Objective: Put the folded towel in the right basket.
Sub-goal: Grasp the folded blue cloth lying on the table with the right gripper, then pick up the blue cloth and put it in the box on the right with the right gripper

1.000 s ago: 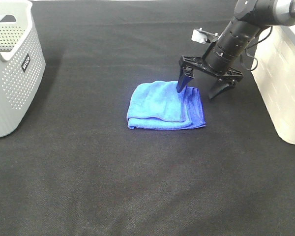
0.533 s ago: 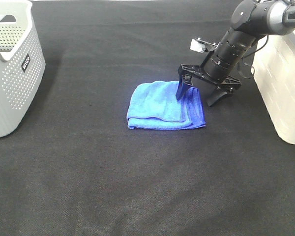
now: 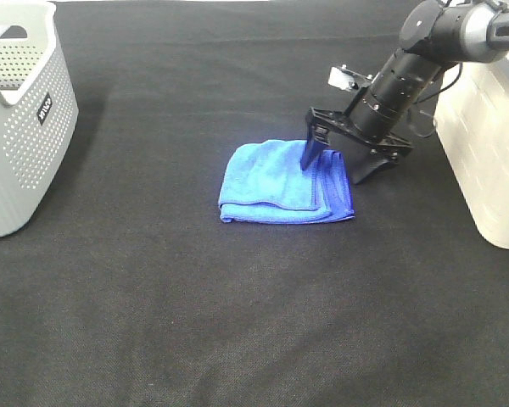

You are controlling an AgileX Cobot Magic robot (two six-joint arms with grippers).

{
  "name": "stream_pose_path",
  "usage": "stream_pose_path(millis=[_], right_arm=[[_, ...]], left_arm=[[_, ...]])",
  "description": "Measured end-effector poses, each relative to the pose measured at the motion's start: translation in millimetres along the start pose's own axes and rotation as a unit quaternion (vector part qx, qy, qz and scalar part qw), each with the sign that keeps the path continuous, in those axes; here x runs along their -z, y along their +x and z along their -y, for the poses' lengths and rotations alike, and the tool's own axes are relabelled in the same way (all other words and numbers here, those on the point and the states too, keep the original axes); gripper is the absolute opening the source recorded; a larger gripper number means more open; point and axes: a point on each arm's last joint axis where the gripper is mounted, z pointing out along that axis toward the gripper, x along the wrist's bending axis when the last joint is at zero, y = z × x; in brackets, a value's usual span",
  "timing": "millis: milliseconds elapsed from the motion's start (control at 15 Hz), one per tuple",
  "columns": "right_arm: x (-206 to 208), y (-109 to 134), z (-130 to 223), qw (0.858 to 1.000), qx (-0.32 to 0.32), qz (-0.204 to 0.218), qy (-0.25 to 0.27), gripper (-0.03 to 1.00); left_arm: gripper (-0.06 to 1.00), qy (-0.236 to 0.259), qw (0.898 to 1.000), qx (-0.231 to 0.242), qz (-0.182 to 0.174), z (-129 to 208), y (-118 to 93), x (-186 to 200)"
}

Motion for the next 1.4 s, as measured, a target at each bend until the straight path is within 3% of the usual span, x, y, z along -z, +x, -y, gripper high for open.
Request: stream_pose_path(millis=[200, 267, 467, 600, 667, 733, 1000, 1133, 1200, 1400], right_arm=[[-22.8, 39.2, 6.6, 0.998, 0.015, -0.064, 0.003, 0.90], [-22.8, 39.2, 6.6, 0.998, 0.015, -0.064, 0.003, 0.90], [-42.7, 73.8, 16.7, 0.996, 0.047, -0.078, 0.000, 0.82], [-49.6, 76.8, 18.7, 0.996, 0.051, -0.075, 0.000, 0.62], [-52.9, 74.9, 19.4, 0.996, 0.049, -0.074, 0.002, 0.41], [-54.8, 74.2, 20.9, 0.996, 0.045, -0.076, 0.007, 0.29], [-46.7, 80.0, 20.5, 0.994, 0.075, -0.080, 0.031, 0.28], [-23.0, 92.5, 17.4, 0.988, 0.110, -0.088, 0.058, 0.28], [18.9, 108.3, 3.9, 0.985, 0.135, -0.101, 0.019, 0.28], [130.6, 117.4, -20.9, 0.975, 0.147, -0.113, -0.119, 0.28]], left_arm=[[0.99, 0.000, 1.000, 0.000, 0.000, 0.0, 0.0, 0.0], [0.99, 0.000, 1.000, 0.000, 0.000, 0.0, 0.0, 0.0], [0.99, 0.000, 1.000, 0.000, 0.000, 0.0, 0.0, 0.0], [0.99, 0.000, 1.000, 0.000, 0.000, 0.0, 0.0, 0.0], [0.99, 0.000, 1.000, 0.000, 0.000, 0.0, 0.0, 0.0], [0.99, 0.000, 1.000, 0.000, 0.000, 0.0, 0.0, 0.0], [0.99, 0.000, 1.000, 0.000, 0.000, 0.0, 0.0, 0.0], [0.99, 0.000, 1.000, 0.000, 0.000, 0.0, 0.0, 0.0], [0.99, 0.000, 1.000, 0.000, 0.000, 0.0, 0.0, 0.0], [0.99, 0.000, 1.000, 0.000, 0.000, 0.0, 0.0, 0.0]])
